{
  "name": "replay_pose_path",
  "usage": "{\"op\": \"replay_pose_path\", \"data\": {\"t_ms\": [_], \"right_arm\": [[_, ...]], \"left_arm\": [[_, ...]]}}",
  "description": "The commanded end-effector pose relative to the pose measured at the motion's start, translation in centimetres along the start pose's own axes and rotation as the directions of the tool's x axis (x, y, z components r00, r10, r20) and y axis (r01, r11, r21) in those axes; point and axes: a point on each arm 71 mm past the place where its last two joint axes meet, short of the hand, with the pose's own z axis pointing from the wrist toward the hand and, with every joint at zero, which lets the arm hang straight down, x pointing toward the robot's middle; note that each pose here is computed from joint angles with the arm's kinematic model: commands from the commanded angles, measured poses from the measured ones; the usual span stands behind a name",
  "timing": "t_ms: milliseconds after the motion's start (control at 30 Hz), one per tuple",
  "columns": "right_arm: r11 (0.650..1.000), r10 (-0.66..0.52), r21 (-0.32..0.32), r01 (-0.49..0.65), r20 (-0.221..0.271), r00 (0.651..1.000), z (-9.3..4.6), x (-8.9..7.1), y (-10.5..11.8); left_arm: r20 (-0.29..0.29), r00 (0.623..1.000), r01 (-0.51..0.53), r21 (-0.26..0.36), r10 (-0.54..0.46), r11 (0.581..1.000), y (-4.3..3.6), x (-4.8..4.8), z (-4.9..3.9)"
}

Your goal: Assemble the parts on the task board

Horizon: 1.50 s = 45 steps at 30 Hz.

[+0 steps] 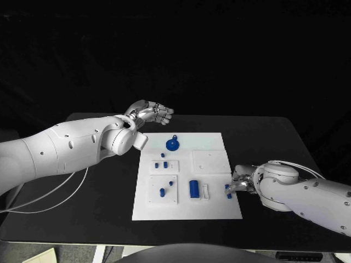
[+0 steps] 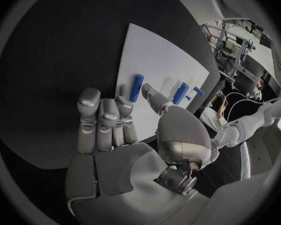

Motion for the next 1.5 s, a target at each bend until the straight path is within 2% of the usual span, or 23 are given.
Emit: {"op": "replay_pose_path", "data": {"t_ms": [33, 200, 333, 667, 833, 933, 1067, 1200, 1267, 1367, 1500], "right_arm": [[0.998, -0.069, 0.001, 0.069, 0.009, 0.998, 0.2, 0.6, 0.3], [0.990, -0.144, 0.011, 0.144, -0.012, 0.990, 0.5, 1.2, 0.8], [0.979, -0.204, 0.010, 0.204, -0.006, 0.979, 0.7, 2.0, 1.3], [0.978, -0.211, 0.001, 0.211, -0.003, 0.978, 0.9, 2.4, 1.8], [0.984, -0.177, -0.004, 0.177, 0.007, 0.984, 0.8, 2.4, 1.7], [0.992, -0.129, -0.011, 0.129, 0.007, 0.992, 0.6, 2.4, 1.5], [1.000, 0.021, -0.016, -0.022, -0.050, 0.999, 0.3, 2.7, 1.2], [0.987, 0.158, -0.031, -0.161, -0.074, 0.985, 0.0, 2.1, 1.6], [0.975, 0.214, -0.041, -0.217, -0.068, 0.975, -0.1, 1.6, 2.0], [0.954, 0.294, -0.065, -0.294, -0.010, 0.956, -0.6, 0.7, 2.7], [0.929, 0.361, -0.084, -0.360, 0.000, 0.933, -1.0, 0.3, 3.3]], "left_arm": [[-0.015, 1.000, 0.009, 0.006, -0.009, 1.000, -0.13, 0.17, 0.02], [-0.018, 1.000, 0.009, 0.007, -0.009, 1.000, -0.15, 0.27, 0.04], [-0.017, 1.000, 0.009, 0.006, -0.009, 1.000, -0.13, 0.23, 0.04], [-0.021, 1.000, 0.010, 0.004, -0.010, 1.000, -0.13, 0.30, 0.08], [-0.024, 1.000, 0.011, 0.003, -0.011, 1.000, -0.14, 0.37, 0.08], [-0.025, 1.000, 0.011, 0.003, -0.011, 1.000, -0.14, 0.41, 0.09], [-0.024, 1.000, 0.011, 0.002, -0.011, 1.000, -0.13, 0.36, 0.07], [-0.022, 1.000, 0.010, 0.001, -0.010, 1.000, -0.11, 0.32, 0.06], [-0.022, 1.000, 0.010, 0.001, -0.010, 1.000, -0.11, 0.33, 0.06], [-0.025, 1.000, 0.011, 0.001, -0.011, 1.000, -0.12, 0.38, 0.07], [-0.025, 1.000, 0.011, 0.002, -0.011, 1.000, -0.12, 0.33, 0.05]]}}
